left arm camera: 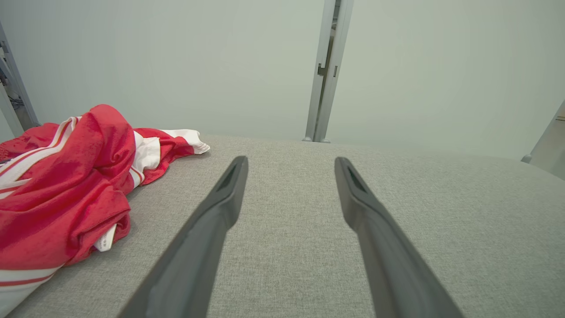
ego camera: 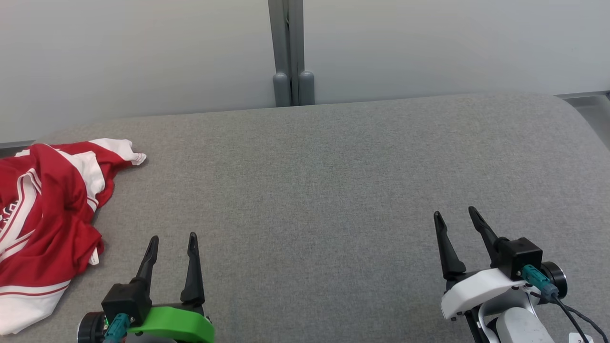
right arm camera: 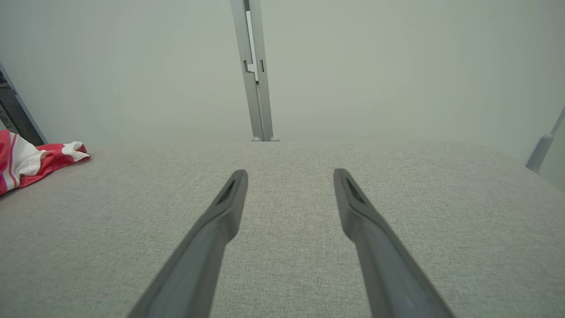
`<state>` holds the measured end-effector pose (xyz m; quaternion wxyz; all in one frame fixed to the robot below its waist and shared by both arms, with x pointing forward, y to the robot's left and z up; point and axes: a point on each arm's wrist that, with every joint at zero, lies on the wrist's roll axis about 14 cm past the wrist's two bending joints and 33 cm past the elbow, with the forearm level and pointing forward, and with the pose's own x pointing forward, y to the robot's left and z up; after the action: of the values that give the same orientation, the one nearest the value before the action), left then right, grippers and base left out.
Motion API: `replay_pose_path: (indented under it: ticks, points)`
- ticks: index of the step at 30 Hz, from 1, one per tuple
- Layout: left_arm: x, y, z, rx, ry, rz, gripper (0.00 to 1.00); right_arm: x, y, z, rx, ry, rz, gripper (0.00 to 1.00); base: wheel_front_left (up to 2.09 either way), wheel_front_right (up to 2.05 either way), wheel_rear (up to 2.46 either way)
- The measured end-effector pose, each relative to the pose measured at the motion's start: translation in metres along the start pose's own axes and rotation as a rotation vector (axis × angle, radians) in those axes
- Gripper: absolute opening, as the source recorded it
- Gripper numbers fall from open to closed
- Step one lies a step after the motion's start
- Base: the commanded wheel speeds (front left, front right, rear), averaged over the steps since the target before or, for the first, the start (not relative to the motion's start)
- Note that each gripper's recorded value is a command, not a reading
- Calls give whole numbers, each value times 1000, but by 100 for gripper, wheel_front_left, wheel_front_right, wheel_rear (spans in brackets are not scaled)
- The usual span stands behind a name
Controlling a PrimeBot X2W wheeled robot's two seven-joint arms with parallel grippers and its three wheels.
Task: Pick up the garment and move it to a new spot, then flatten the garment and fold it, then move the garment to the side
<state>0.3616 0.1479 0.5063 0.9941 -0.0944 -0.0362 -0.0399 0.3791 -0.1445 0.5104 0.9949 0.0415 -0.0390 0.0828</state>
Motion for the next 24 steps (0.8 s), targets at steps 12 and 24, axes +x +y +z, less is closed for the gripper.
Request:
replay_pose_path:
  ticks: [12,24]
  points:
    - [-1,0,-3,-12,8,4,100,0,0,-1,0,2,-1,100,0,0,0]
    - [-16,26,5,-1,-14,87,100,13,22,-4,-4,8,70,100,0,0,0]
